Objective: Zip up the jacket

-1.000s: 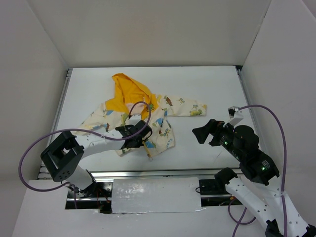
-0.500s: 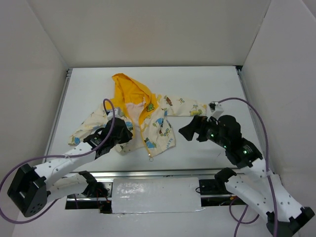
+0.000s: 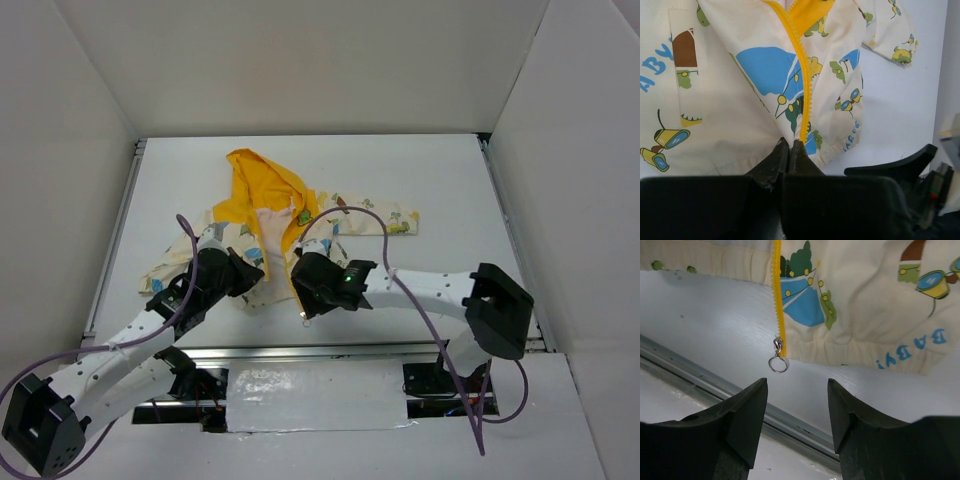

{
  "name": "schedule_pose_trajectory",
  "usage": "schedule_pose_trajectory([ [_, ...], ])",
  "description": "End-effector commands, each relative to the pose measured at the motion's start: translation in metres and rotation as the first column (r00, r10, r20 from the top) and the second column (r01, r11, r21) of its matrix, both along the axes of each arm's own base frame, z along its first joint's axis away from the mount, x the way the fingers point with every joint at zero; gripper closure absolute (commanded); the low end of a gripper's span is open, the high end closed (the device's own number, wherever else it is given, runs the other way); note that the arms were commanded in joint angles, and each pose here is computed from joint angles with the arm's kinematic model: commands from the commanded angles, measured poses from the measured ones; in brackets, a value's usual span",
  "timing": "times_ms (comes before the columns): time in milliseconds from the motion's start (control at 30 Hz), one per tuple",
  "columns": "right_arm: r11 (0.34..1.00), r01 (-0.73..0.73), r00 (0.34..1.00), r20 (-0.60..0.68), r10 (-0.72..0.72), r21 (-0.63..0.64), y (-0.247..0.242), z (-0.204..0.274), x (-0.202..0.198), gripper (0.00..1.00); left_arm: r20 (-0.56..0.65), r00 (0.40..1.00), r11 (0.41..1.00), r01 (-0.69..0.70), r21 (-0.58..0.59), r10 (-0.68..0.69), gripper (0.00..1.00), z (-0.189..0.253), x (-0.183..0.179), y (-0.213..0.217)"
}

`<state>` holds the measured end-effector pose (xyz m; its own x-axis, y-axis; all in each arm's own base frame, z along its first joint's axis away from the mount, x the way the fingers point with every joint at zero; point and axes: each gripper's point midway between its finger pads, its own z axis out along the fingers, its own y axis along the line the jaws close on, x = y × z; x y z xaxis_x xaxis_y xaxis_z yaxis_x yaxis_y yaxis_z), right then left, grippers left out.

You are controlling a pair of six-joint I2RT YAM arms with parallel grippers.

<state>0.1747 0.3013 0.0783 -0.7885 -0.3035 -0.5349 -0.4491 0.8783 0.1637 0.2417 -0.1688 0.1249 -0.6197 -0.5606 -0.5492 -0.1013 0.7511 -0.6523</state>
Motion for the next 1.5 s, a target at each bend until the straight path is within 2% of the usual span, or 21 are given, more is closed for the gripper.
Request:
schedule_pose_trajectory([
  [0,0.998,0.041,0.996,0.075,-0.038,-0.038,0.018,-0.001,0.014,0.4,0.009,1.0,1.0,-0.011,-0.025,0.011,1.0,0.004,0.0,0.001],
  [500,0.99,0.048,0.998,0.052,-0.042,-0.129,0.026,-0.043,0.02,0.4,0.004,1.0,1.0,0.025,-0.003,-0.025,1.0,-0.003,-0.002,0.0],
  [733,0.988,0.047,0.999,0.003,-0.047,-0.146,0.023,-0.07,0.011,0.46,0.003,1.0,1.0,0.021,0.006,-0.021,1.0,-0.005,-0.003,0.002],
  [867,0.993,0.028,0.999,-0.014,-0.03,-0.111,0.028,-0.07,0.007,0.58,0.002,1.0,1.0,0.018,0.01,-0.018,1.0,-0.006,-0.003,0.003],
  [900,0.995,0.024,1.0,-0.015,-0.025,-0.099,0.03,-0.068,0.007,0.72,0.003,1.0,1.0,0.02,0.009,-0.02,1.0,-0.005,-0.003,0.003],
  [967,0.996,0.024,1.0,-0.017,-0.026,-0.091,0.031,-0.067,0.007,0.83,0.002,1.0,1.0,0.019,0.008,-0.019,1.0,-0.006,-0.004,0.003],
  [1000,0.995,0.029,0.999,-0.017,-0.031,-0.099,0.031,-0.068,0.007,0.97,0.002,1.0,1.0,0.019,0.008,-0.019,1.0,-0.006,-0.004,0.003],
  [1033,0.994,0.039,0.999,-0.013,-0.04,-0.102,0.03,-0.067,0.009,1.0,0.0,1.0,1.0,0.018,0.01,-0.018,1.0,-0.007,-0.004,0.004],
  [1133,0.995,0.06,0.998,0.009,-0.06,-0.083,0.034,-0.056,0.014,1.0,0.005,1.0,1.0,0.025,0.004,-0.025,1.0,-0.006,-0.004,0.002],
  [1233,0.995,0.103,0.993,0.062,-0.103,0.011,0.041,-0.023,0.024,1.0,0.026,0.999,0.999,0.045,-0.018,-0.045,1.0,-0.003,-0.002,-0.004],
  [1300,0.978,0.152,0.98,0.103,-0.167,0.146,0.046,0.014,0.036,1.0,0.091,0.994,0.996,0.065,-0.066,-0.059,1.0,0.01,0.003,-0.011],
  [1400,0.912,0.171,0.97,0.099,-0.222,0.374,0.05,0.056,0.046,1.0,0.155,0.985,0.987,0.095,-0.126,-0.075,1.0,0.021,0.004,-0.018],
  [1467,0.834,0.163,0.963,0.1,-0.251,0.528,0.045,0.077,0.053,1.0,0.235,0.97,0.977,0.111,-0.179,-0.067,1.0,0.037,0.006,-0.021],
])
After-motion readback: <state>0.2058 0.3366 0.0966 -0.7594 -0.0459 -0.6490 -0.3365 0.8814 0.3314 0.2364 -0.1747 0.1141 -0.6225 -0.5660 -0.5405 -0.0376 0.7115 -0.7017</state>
